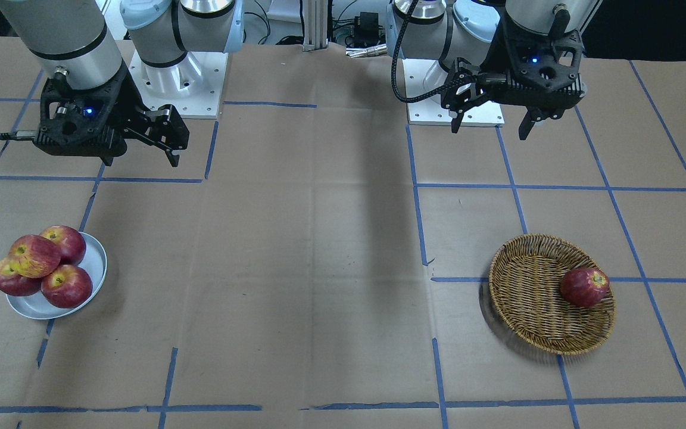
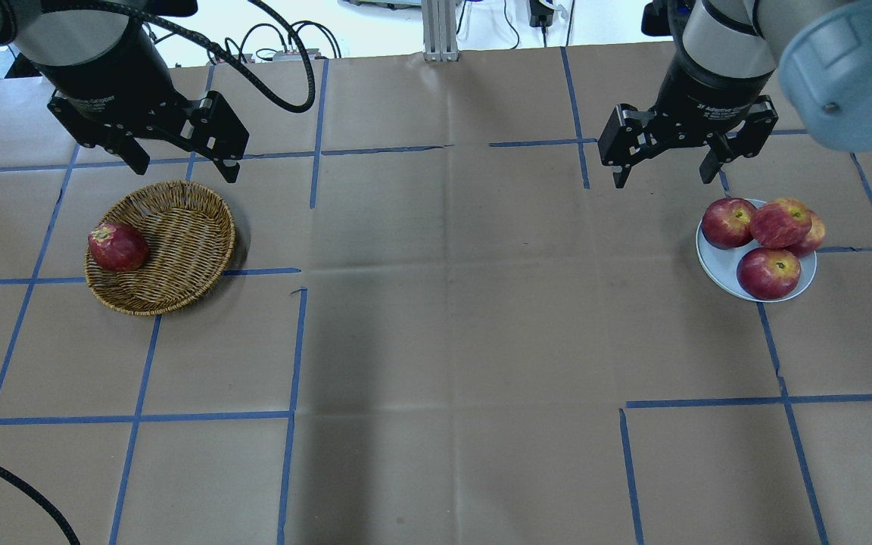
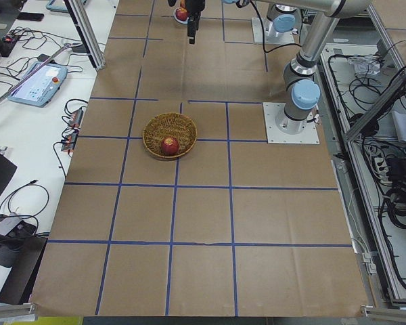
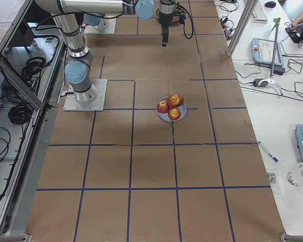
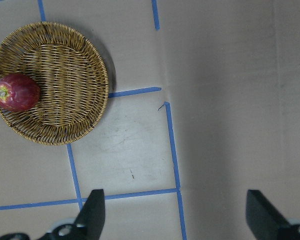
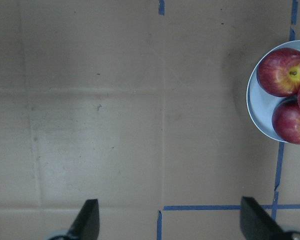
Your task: Transfer apple from basket to plate
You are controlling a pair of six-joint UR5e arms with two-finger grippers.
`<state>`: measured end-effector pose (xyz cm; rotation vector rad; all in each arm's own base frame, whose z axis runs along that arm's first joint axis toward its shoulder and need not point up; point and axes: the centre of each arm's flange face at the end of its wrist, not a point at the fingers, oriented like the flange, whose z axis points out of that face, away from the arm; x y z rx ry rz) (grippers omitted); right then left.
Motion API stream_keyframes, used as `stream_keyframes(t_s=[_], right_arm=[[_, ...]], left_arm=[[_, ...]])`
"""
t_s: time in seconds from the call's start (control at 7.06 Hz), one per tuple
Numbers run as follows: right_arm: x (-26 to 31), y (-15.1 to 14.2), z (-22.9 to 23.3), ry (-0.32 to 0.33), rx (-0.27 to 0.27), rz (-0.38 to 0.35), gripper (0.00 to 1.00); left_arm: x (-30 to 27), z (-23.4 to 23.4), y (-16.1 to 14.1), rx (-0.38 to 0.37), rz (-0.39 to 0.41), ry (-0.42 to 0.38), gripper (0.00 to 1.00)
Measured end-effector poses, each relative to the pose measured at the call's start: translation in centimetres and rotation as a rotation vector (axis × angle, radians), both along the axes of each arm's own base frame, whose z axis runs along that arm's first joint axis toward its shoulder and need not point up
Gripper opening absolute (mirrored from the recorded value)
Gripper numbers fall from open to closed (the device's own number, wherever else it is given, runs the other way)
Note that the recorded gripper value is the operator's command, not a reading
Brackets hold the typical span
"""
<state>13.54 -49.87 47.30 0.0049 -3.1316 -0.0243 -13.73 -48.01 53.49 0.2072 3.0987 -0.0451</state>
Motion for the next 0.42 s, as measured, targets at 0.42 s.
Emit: stream_keyframes(t_s=[0.42], right_arm=[[-0.37, -0.07, 0.13, 0.000, -0.003, -0.005, 1.00]], left_arm=[[0.00, 0.00, 0.00, 0.000, 0.000, 0.000, 0.99]])
